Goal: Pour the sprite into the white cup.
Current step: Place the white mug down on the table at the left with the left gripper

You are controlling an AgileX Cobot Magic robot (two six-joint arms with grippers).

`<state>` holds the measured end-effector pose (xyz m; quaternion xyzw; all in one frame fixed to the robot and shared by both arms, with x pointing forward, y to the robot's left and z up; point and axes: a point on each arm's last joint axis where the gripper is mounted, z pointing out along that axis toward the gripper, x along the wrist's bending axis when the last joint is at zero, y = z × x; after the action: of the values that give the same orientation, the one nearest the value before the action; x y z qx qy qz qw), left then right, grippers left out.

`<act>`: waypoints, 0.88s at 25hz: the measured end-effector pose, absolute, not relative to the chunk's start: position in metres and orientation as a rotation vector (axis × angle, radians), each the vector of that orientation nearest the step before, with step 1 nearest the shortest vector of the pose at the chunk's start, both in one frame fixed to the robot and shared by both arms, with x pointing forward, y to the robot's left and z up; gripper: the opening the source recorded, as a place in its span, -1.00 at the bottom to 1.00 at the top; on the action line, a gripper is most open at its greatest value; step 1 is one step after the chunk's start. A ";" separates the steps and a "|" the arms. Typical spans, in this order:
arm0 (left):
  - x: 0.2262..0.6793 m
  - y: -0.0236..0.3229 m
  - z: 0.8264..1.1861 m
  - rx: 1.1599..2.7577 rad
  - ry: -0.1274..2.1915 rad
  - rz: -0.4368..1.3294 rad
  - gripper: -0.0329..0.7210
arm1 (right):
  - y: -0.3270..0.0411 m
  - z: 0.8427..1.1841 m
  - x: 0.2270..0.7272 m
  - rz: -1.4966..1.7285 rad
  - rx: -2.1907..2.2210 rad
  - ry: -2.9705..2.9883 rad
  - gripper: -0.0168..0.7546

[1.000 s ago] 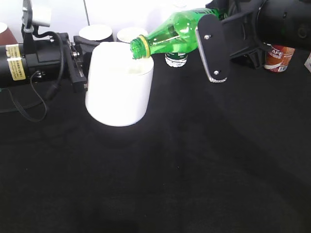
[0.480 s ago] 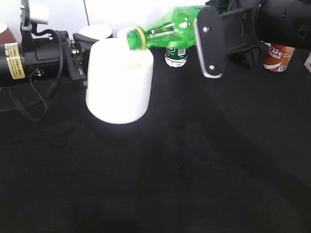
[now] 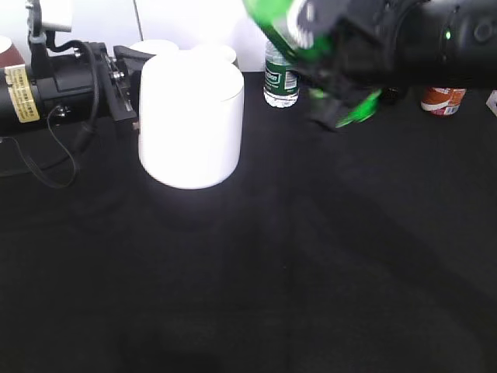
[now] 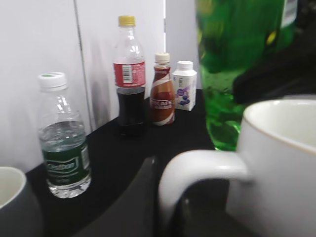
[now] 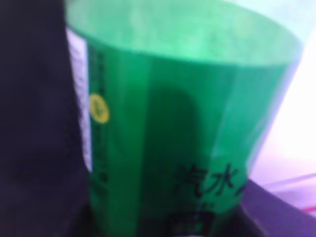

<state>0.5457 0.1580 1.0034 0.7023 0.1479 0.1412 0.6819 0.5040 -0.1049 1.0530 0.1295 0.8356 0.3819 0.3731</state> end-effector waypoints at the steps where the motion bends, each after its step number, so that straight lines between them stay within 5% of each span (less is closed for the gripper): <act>1: 0.546 0.158 1.003 1.576 0.332 0.317 -0.81 | -0.102 1.055 0.503 1.081 0.435 2.134 0.00; 7: 0.552 0.178 1.005 1.583 0.359 0.366 -0.81 | -0.092 1.054 0.506 1.383 0.751 2.073 -0.01; 16: 0.587 0.284 0.997 1.573 0.781 0.764 -0.81 | -0.087 1.060 0.505 1.490 0.726 2.034 -0.01; 22: 0.607 0.302 0.958 1.537 0.953 0.911 -0.81 | -0.087 1.060 0.505 1.498 0.716 2.032 -0.01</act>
<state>0.6073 0.3018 0.9579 0.6440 0.3990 0.3815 0.5297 0.5047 -0.0870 1.0603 0.2639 0.7485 0.5519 0.2558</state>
